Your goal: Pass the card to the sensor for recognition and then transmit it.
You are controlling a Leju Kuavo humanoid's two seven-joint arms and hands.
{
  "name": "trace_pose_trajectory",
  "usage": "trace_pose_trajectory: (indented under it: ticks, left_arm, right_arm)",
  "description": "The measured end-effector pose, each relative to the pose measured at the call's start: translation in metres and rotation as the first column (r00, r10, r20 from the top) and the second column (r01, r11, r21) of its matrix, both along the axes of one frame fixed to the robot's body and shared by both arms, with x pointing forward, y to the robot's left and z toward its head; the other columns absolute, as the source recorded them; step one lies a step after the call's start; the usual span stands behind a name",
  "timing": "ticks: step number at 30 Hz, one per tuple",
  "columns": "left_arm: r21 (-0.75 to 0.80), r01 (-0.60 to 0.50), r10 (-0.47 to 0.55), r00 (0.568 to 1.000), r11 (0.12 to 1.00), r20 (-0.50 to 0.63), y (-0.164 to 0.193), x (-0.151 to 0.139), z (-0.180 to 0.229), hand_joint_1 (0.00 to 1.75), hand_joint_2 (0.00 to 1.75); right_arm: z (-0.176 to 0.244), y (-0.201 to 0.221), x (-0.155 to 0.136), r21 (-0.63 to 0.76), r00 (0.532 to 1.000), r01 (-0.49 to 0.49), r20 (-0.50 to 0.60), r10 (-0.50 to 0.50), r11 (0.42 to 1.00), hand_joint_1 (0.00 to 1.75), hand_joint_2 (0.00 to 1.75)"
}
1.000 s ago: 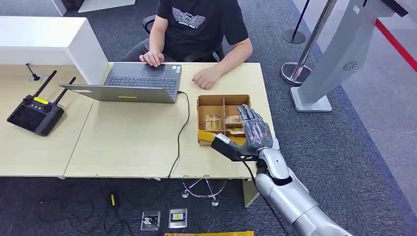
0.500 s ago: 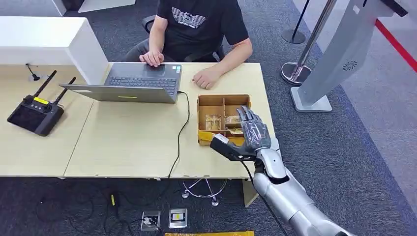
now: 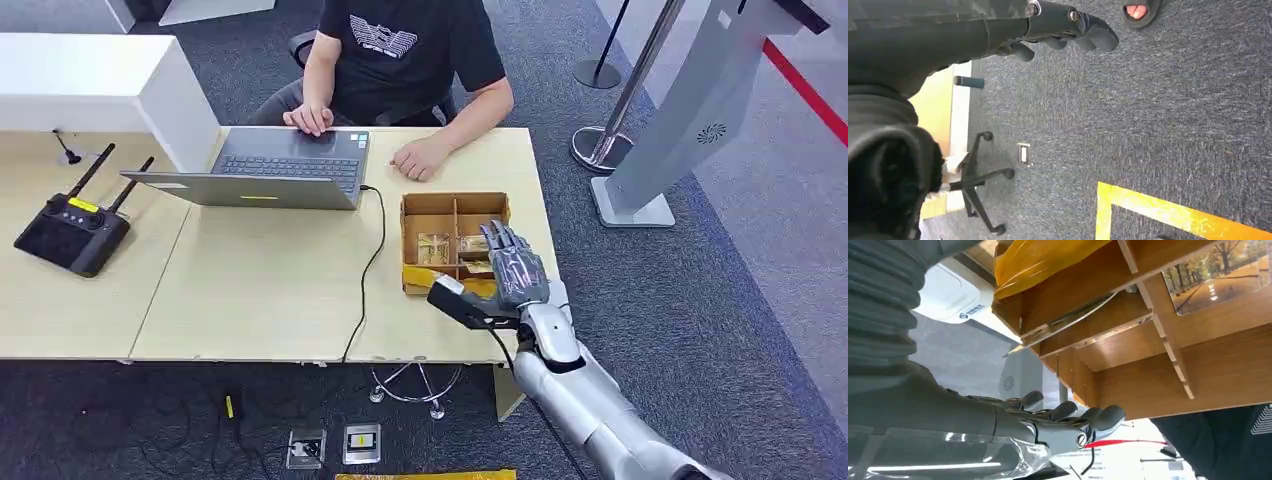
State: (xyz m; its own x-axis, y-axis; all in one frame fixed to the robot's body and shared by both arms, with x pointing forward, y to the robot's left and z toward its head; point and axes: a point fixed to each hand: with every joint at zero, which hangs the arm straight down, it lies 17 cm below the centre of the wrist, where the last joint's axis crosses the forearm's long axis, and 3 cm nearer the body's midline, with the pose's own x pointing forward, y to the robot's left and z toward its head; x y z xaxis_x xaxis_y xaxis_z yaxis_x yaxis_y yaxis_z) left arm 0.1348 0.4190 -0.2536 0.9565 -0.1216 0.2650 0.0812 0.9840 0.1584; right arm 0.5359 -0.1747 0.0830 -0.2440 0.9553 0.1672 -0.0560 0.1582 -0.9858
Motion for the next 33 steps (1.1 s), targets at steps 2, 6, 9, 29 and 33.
trace_pose_trajectory:
  ticks: [2,6,9,29,33]
  left_arm:
    - [0.0,0.0,0.0,1.0,1.0,0.0,0.0,0.0,0.0,0.0,0.0]
    - [0.001,0.001,-0.001,1.0,1.0,0.0,0.0,0.0,0.0,0.0,0.0]
    - [0.001,0.001,-0.001,1.0,1.0,0.0,0.0,0.0,0.0,0.0,0.0]
    - [0.002,0.001,-0.001,1.0,1.0,-0.012,0.0,-0.002,-0.001,0.0,0.0]
    - [0.002,0.002,-0.002,1.0,1.0,-0.012,0.0,-0.002,-0.001,0.0,0.0]
  right_arm:
    - [-0.002,0.0,0.0,-0.001,1.0,0.001,-0.004,-0.001,1.0,1.75,1.75]
    - [-0.005,0.0,-0.001,-0.006,1.0,-0.004,-0.01,0.004,1.0,1.75,1.75]
    - [-0.007,-0.002,-0.002,-0.012,1.0,-0.002,-0.006,0.002,1.0,1.75,1.75]
    - [-0.002,0.006,0.005,0.008,1.0,-0.026,0.003,0.026,1.0,1.75,1.75]
    - [0.012,0.012,0.012,0.018,0.998,-0.041,0.039,0.04,0.999,1.75,1.75]
